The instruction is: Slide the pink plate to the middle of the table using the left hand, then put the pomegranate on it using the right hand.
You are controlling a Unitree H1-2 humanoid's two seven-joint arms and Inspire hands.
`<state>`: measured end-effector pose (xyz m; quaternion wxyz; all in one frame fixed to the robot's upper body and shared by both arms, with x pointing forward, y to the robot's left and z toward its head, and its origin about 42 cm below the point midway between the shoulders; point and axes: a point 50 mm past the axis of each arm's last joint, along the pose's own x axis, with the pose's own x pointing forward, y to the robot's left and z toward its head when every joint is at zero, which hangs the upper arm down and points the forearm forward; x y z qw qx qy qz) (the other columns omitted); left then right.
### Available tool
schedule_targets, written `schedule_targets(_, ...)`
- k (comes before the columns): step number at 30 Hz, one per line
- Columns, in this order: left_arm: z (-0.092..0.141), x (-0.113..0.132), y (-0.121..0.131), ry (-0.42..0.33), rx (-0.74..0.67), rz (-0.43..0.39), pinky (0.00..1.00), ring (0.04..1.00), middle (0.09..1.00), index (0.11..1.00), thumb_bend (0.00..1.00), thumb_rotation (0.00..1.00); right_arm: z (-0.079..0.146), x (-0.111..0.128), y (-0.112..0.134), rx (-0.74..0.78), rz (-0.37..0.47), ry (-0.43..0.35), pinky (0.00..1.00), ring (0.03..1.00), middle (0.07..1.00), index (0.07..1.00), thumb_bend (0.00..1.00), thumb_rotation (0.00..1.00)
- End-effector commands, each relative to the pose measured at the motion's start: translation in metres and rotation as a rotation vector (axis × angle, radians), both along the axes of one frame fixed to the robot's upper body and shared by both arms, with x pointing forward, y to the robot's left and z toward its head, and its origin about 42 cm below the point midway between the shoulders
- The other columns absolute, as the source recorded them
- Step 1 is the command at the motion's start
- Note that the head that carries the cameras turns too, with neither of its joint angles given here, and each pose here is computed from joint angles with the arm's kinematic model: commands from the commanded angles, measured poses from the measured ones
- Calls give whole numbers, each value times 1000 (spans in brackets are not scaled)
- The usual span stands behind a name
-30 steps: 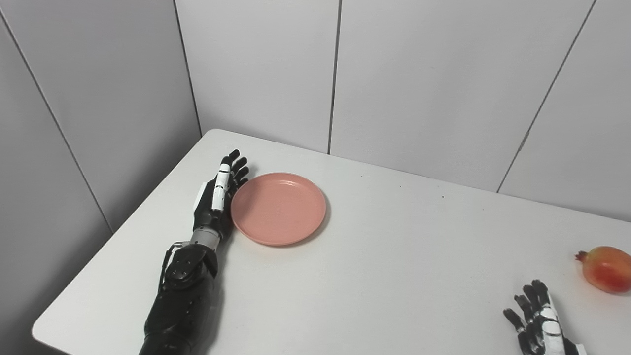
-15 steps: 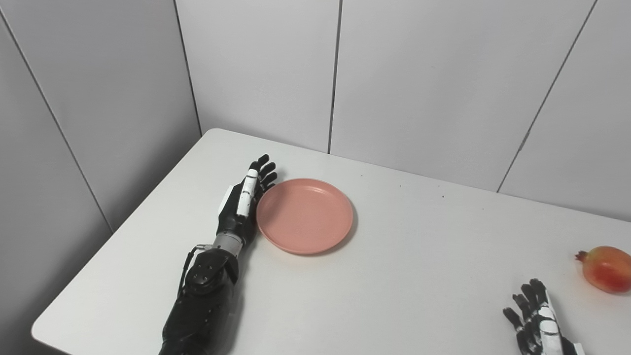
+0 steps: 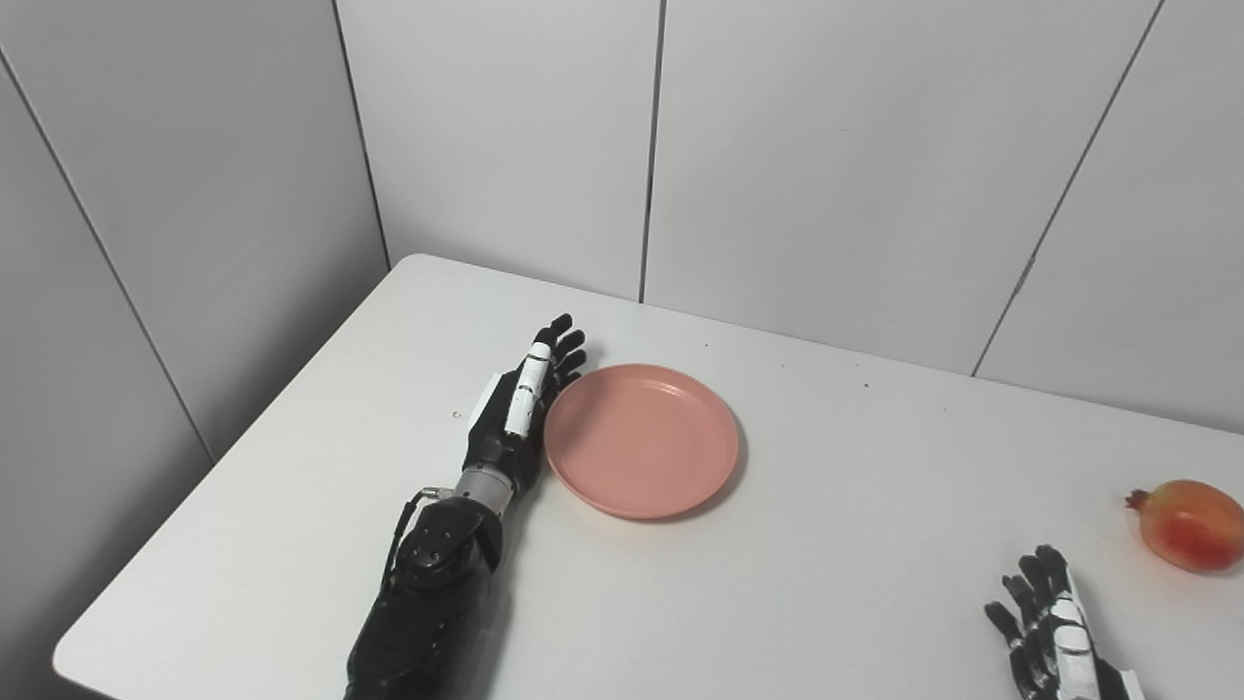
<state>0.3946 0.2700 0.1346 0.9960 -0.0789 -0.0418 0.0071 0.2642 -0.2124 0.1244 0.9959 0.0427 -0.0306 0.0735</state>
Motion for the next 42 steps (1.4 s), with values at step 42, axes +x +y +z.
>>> schedule_targets(42, -9, -16, -82, 17, 11, -275, 970, 956, 963, 948, 462, 1000, 1, 4, 25, -19, -28, -51, 1000, 992, 1000, 1000, 264, 1000)
